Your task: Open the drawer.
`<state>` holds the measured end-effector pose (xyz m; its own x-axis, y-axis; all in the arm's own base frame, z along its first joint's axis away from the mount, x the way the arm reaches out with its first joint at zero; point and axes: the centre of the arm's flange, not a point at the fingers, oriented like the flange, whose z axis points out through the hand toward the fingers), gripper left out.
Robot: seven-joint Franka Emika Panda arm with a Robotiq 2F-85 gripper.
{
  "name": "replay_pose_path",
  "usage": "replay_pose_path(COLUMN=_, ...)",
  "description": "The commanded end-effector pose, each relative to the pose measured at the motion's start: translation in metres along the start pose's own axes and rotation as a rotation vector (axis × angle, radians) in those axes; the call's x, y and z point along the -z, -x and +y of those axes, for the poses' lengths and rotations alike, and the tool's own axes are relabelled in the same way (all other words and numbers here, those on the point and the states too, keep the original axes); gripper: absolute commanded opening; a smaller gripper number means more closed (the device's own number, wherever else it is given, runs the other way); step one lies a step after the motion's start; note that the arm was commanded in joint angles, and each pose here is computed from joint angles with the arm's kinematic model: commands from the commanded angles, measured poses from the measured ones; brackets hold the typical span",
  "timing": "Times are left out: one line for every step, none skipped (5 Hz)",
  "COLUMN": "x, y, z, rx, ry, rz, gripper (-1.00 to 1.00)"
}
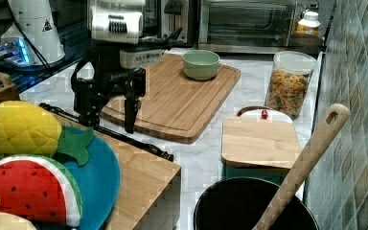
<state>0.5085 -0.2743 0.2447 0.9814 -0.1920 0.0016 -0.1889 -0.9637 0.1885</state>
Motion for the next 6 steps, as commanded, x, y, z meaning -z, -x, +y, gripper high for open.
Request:
replay_pose_path(x=0.002, y=-0.002, z=-0.012, rx=-0.015, ry=-0.042, rz=0.021, gripper=1.00)
replay_pose_path(x=0.002, y=-0.001, z=-0.022, rx=0.014, ry=-0.076, rz=0.042, gripper=1.00)
replay_pose_path(x=0.005, y=-0.007, z=-0.046, rx=0.084, ry=-0.122, rz=0.021, gripper=1.00)
replay_pose_path(x=0.015, y=-0.005, z=-0.096, rx=0.095, ry=-0.143, rz=0.022, gripper=1.00)
replay_pose_path(x=0.022, y=0.003, z=-0.142, rx=0.085, ry=-0.155, rz=0.029, gripper=1.00)
replay_pose_path(x=0.038, y=0.016, z=-0.193, rx=0.076, ry=-0.154, rz=0.061, gripper=1.00)
